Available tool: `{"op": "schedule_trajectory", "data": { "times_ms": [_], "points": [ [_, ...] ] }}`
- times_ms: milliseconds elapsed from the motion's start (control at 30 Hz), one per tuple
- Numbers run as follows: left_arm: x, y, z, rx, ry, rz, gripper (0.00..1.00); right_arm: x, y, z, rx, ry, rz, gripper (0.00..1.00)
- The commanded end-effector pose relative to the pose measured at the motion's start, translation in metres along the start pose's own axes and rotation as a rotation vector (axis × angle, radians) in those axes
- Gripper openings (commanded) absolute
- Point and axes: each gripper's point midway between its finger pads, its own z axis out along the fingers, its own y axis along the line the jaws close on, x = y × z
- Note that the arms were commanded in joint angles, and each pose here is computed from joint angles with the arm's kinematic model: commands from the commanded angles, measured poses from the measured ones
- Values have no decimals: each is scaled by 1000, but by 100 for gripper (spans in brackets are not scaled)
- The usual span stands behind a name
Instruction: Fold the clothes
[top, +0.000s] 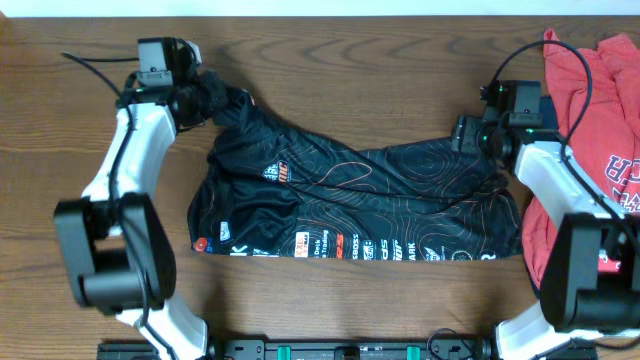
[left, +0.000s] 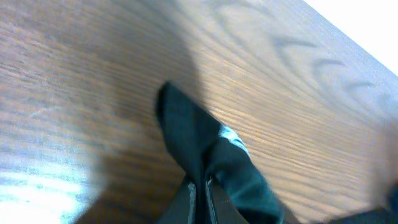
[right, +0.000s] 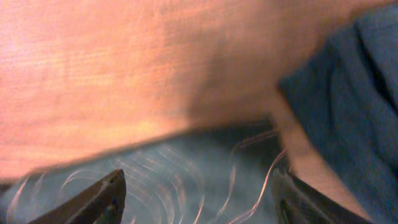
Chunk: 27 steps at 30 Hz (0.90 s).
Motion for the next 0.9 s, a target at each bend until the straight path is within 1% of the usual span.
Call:
{"op": "schedule_trajectory", "data": {
  "times_ms": [0,133,333,400,433,467,500,533,700,867],
  "points": [
    [2,-13,-20,20,2,8,6,-1,-12,18,73,-17,-13,74],
    [13,-11,-29,3,41,-8,6,-3,-19,38,91,-39,17,73],
    [24,-6,-29,-17,86,-24,6,11,-25,65,101,-12,24,72],
    [24,-6,-29,-17,86,-24,6,15,-26,71,102,-2,40,65],
    [24,-6,-29,-17,86,-24,6,17,-27,72,103,1,48,55],
    [24,-6,-29,-17,86,-24,6,17,-27,72,103,2,58,39],
    [24,-6,-29,-17,86,-24,6,17,-27,72,103,0,61,19],
    [24,-6,-29,-17,86,-23,6,14,-27,70,103,-7,62,1],
    [10,-12,-28,9,31,52,6,-5,-35,52,111,-58,131,1],
    [-8,-28,-27,52,-53,260,6,-25,-44,15,119,-92,164,1]
  ]
}}
